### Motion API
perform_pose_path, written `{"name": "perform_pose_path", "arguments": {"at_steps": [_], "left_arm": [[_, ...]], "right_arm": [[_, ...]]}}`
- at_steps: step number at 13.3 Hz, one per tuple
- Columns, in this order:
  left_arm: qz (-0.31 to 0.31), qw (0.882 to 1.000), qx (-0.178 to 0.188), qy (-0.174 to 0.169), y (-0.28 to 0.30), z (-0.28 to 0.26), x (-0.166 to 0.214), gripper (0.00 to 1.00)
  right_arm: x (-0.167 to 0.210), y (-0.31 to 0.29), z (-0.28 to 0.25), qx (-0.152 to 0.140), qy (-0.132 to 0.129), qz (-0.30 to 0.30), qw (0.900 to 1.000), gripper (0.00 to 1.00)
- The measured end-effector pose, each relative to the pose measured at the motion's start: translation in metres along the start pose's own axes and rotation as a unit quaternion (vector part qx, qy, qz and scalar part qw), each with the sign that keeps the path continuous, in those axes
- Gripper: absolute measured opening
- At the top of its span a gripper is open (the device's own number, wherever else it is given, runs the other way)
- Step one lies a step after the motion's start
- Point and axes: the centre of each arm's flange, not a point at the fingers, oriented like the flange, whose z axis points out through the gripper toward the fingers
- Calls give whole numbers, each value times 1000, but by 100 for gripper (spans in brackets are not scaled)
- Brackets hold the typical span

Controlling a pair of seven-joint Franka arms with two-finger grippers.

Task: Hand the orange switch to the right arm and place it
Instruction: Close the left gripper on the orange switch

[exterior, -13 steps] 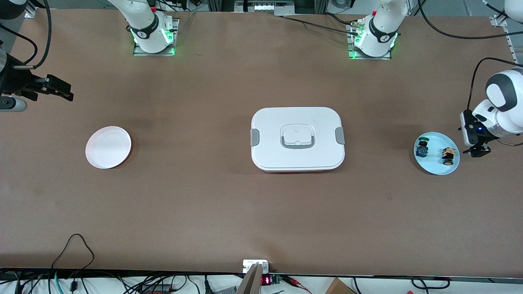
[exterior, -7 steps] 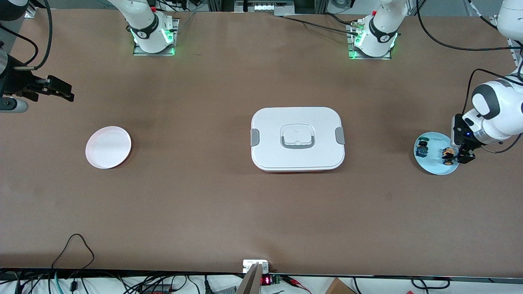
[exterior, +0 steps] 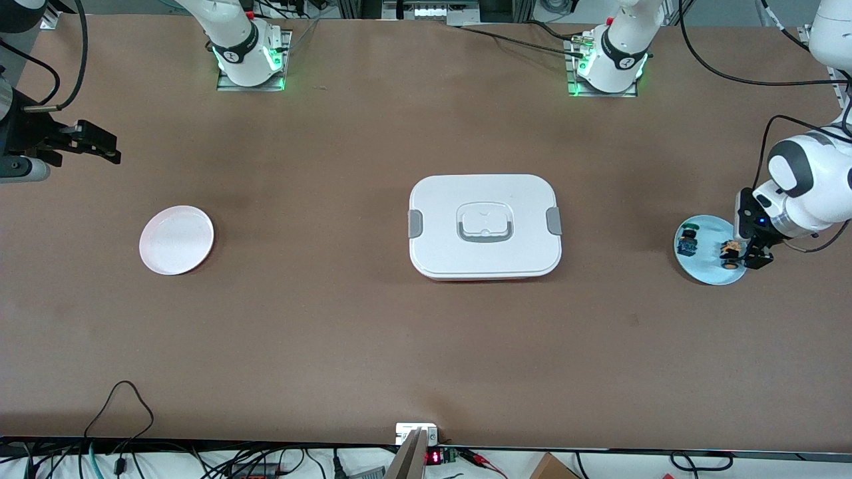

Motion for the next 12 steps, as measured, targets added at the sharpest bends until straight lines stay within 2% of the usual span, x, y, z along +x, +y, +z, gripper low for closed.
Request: {"name": "perform_pose_path", "arguments": {"at_steps": [9, 11, 12], "left_arm": [[-12, 1000, 6, 9, -14, 17, -9, 100], [-12, 1000, 6, 9, -14, 18, -8, 98], [-12, 1000, 5, 10, -14, 19, -8, 94]], "right_arm": [[0, 0, 0, 0, 0, 0, 1000, 100], [0, 0, 0, 0, 0, 0, 1000, 100], [0, 0, 0, 0, 0, 0, 1000, 100]]}}
